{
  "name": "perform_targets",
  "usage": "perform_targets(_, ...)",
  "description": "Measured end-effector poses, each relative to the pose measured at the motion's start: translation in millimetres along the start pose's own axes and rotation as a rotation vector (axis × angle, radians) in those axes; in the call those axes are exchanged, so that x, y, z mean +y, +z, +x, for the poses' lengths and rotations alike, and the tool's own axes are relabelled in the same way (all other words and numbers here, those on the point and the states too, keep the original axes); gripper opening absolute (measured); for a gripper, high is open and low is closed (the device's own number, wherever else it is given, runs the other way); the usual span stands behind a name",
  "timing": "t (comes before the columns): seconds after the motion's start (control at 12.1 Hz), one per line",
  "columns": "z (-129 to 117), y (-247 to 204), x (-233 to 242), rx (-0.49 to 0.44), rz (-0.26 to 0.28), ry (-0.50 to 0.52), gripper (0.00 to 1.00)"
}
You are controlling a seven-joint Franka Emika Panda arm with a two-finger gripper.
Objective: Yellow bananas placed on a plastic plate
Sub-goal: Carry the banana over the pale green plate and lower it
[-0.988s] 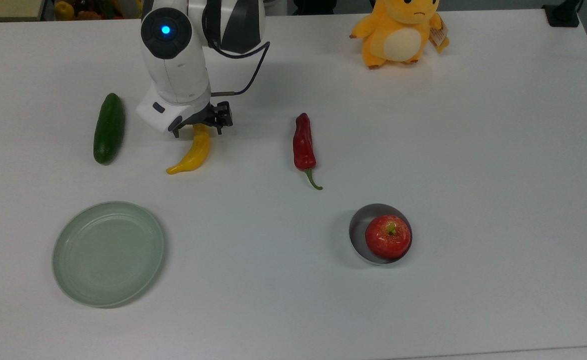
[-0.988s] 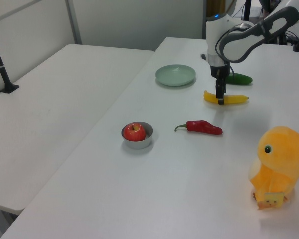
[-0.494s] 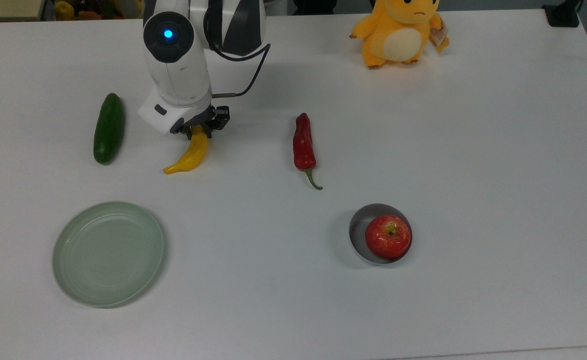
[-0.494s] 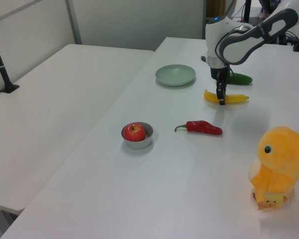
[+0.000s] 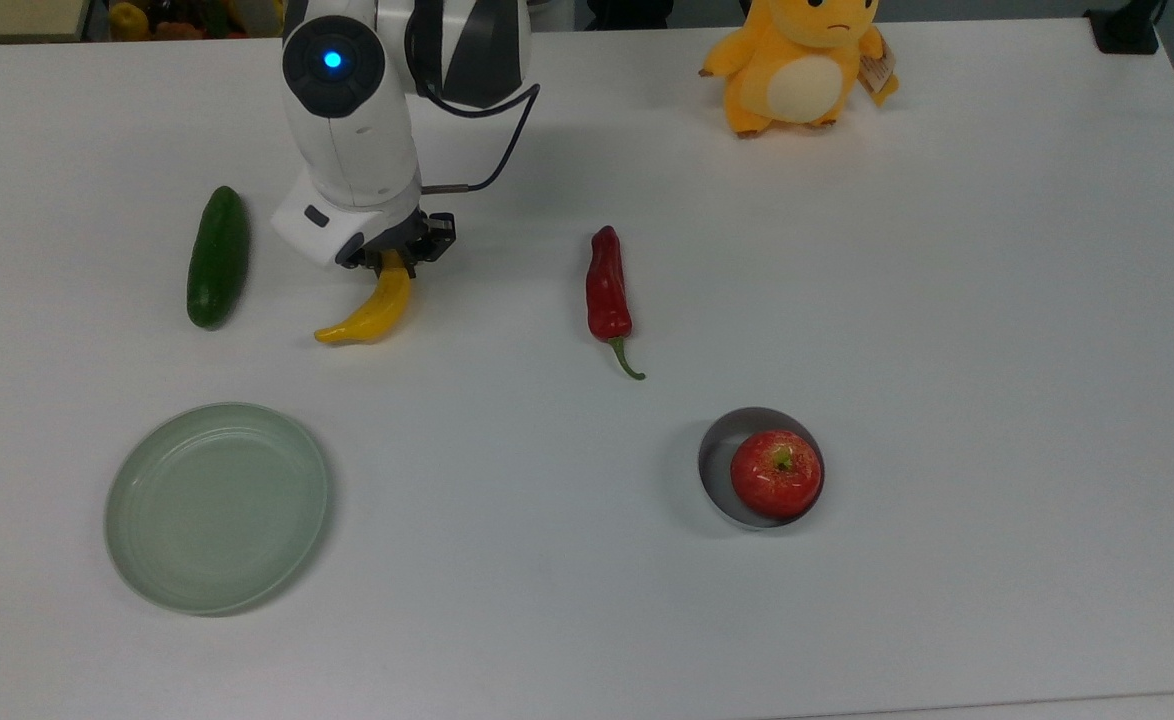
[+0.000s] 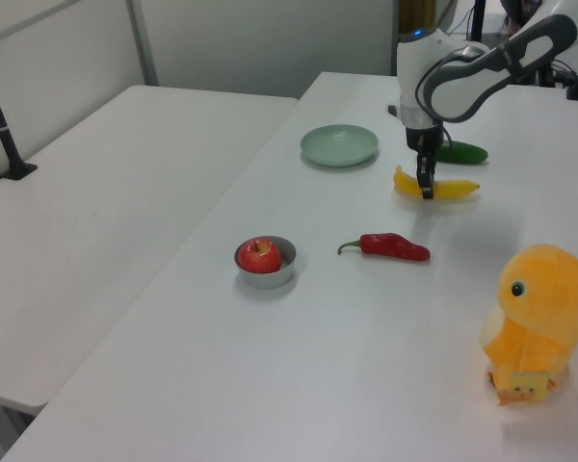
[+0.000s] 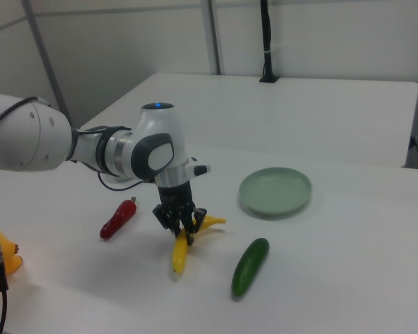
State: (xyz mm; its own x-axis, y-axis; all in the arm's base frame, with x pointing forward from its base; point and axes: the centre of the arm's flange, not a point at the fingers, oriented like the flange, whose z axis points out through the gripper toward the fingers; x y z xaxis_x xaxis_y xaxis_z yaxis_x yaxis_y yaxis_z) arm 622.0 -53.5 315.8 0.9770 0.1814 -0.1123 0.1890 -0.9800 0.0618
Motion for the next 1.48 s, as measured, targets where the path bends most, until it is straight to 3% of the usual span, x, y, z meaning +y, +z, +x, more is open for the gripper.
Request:
perform_targets(0.25,13,-45,31,0.096,-0.019,0.047,0.29)
perform_targets(0.49,29,-87,78,0.222,0.025,0.153,0.29)
perform_targets(0.66,53,-97,112,0.383,0.046,0.229,0.29)
perform_targets(0.91,79,-83,138,0.590,0.037,0.305,0.29)
perform_targets(1.24,108,-58,146,0.696,0.035,0.357,0.29)
perform_targets(1.48,122,-44,138,0.728,0.102,0.475,0.29)
